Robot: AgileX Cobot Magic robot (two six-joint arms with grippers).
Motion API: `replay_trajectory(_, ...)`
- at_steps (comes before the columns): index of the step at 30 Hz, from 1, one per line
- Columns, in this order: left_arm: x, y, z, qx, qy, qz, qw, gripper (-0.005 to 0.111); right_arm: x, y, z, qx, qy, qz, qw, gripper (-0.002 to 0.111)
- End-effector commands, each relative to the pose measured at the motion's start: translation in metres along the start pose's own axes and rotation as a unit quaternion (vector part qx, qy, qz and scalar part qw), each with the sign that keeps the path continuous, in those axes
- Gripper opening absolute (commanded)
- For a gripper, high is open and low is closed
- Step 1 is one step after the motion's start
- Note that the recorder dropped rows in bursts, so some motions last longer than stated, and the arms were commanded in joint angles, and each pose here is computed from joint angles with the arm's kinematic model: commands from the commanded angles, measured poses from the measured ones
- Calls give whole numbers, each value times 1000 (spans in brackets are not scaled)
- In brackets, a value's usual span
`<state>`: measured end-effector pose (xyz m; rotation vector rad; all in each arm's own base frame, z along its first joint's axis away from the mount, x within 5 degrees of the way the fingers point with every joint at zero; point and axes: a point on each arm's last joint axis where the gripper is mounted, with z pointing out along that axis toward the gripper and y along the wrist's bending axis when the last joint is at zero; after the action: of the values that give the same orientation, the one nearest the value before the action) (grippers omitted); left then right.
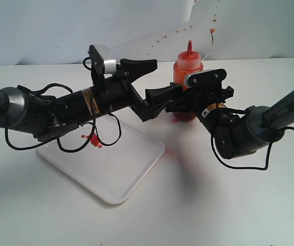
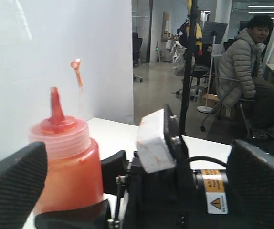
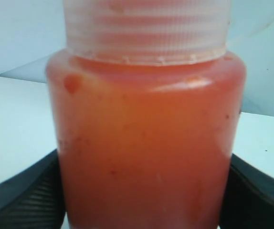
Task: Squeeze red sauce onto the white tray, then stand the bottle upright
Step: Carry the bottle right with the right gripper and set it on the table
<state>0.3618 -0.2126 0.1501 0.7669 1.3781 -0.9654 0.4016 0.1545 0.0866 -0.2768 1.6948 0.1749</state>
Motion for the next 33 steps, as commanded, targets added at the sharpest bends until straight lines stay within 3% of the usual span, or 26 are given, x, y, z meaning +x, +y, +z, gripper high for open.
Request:
replay_trajectory(1,-11,25,-18,-39,-15,2,999,95,-11,3,1,-23,-37,-12,999,0)
replay_trajectory(3,-13,32,-24,-42,-16,6,999,95,-11,3,1,-23,-37,2,999,2)
replay_trajectory(5,-13,34,-26,-43,-18,7,999,95,-11,3,1,-24,-37,4,999,17)
replay_trajectory(7,-13,34,-26,-43,-18,7,999,95,-10,4,1,-24,-27,3,999,44)
replay_trajectory(8,-13,34,-26,-43,-18,7,999,95,-7,3,1,-22,-12,5,1000,70)
replay_trajectory(9,-13,34,-26,-43,-18,7,999,95,-5,2,1,-16,1,10,1000,90)
replay_trajectory(11,-13,34,-26,-43,-18,7,999,95,-3,2,1,-17,12,10,1000,105)
replay_trajectory(25,-13,34,-26,-43,-18,7,999,95,-21,6,-18,-30,23,5,999,105)
replay_trajectory(33,-13,34,-26,-43,-18,7,999,95,-30,3,-51,-35,102,4,994,105)
